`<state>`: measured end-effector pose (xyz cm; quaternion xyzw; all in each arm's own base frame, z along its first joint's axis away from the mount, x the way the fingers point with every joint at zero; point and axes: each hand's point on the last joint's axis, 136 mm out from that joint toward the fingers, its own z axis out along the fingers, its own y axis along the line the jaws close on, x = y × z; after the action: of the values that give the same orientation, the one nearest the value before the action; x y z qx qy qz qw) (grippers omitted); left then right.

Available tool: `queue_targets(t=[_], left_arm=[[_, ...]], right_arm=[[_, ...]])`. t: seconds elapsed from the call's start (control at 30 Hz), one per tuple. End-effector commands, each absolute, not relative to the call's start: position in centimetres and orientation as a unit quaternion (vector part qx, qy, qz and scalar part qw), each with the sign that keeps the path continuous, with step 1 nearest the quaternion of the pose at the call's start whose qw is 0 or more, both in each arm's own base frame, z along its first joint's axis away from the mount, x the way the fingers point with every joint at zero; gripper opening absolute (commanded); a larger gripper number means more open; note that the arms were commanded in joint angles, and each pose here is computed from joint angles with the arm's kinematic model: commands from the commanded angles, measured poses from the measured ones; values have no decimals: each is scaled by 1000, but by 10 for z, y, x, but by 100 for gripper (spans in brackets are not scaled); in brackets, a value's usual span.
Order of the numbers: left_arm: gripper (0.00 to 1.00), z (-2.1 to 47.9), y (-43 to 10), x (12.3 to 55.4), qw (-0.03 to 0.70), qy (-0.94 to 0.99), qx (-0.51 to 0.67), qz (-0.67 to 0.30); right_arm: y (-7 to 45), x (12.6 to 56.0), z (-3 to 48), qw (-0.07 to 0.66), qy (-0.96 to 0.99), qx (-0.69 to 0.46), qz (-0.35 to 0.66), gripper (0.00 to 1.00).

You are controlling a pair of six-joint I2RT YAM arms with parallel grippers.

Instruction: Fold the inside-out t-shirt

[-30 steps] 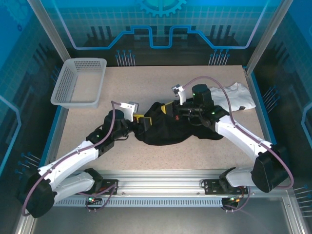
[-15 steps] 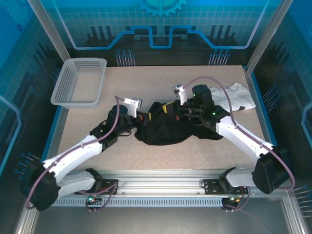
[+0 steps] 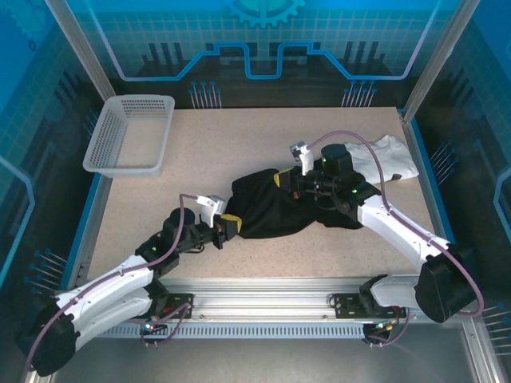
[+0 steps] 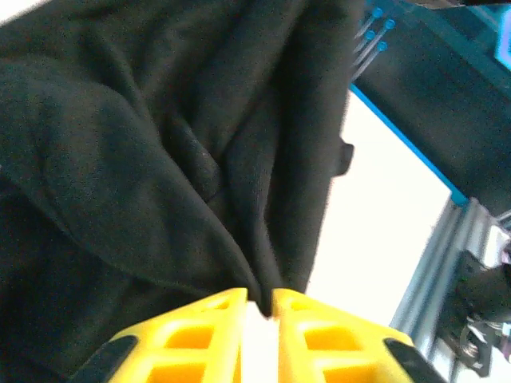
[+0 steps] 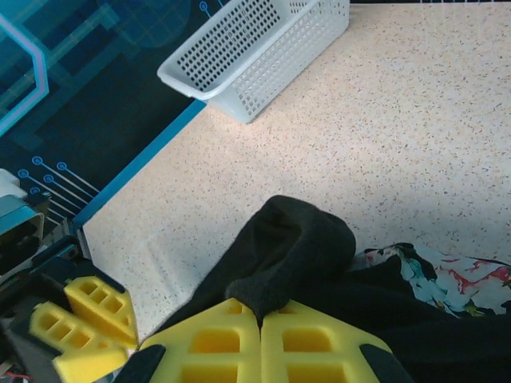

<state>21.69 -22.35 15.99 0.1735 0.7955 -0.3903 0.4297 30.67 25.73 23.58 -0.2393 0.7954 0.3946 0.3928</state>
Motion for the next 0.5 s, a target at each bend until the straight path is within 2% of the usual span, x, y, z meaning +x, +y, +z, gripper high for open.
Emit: queue_targets(t=[0.0, 0.07, 0.2, 0.47], left_arm=[[30, 167, -233, 212, 432, 783, 219, -391], [39, 174, -230, 220, 448, 782, 204, -382], [43, 183, -222, 241, 471, 794, 166, -346], [47, 166, -260, 260, 388, 834, 218, -324]], right_arm=[[259, 296, 234, 400, 774, -292, 395, 0], [253, 286, 218, 383, 784, -301, 384, 0], [240, 273, 199, 369, 803, -300, 360, 0], [231, 268, 200, 378, 807, -288, 351, 0]])
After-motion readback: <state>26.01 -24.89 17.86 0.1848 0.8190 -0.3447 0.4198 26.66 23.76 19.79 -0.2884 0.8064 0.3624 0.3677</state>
